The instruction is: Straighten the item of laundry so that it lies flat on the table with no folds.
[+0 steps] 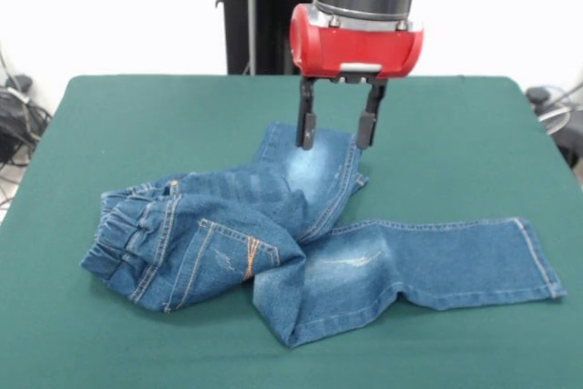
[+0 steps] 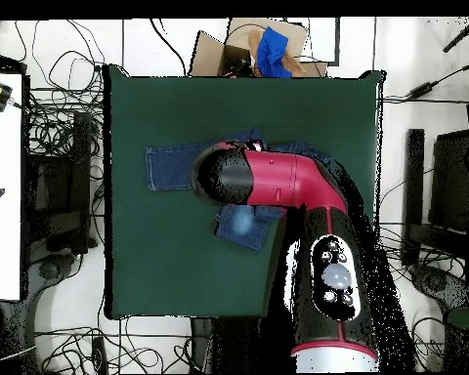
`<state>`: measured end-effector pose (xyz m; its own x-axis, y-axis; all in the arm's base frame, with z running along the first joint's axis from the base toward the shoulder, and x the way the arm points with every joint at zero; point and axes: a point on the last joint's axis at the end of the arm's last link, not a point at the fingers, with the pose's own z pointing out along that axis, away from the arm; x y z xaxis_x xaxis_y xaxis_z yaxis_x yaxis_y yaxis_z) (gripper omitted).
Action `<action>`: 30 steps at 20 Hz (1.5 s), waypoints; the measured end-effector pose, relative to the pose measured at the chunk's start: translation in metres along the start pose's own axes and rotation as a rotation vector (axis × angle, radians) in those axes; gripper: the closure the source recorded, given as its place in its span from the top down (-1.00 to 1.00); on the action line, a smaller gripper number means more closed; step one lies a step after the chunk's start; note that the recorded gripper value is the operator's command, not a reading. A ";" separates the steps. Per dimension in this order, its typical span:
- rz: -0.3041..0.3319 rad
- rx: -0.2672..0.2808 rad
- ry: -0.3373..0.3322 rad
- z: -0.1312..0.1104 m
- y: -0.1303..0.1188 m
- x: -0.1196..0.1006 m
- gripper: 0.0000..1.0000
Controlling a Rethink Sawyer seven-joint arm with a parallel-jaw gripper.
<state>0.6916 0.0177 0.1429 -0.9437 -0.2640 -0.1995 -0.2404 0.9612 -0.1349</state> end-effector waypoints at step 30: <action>0.009 0.016 -0.008 -0.004 -0.021 -0.033 1.00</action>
<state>0.7267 0.0067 0.1557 -0.9440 -0.2557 -0.2084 -0.2279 0.9623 -0.1482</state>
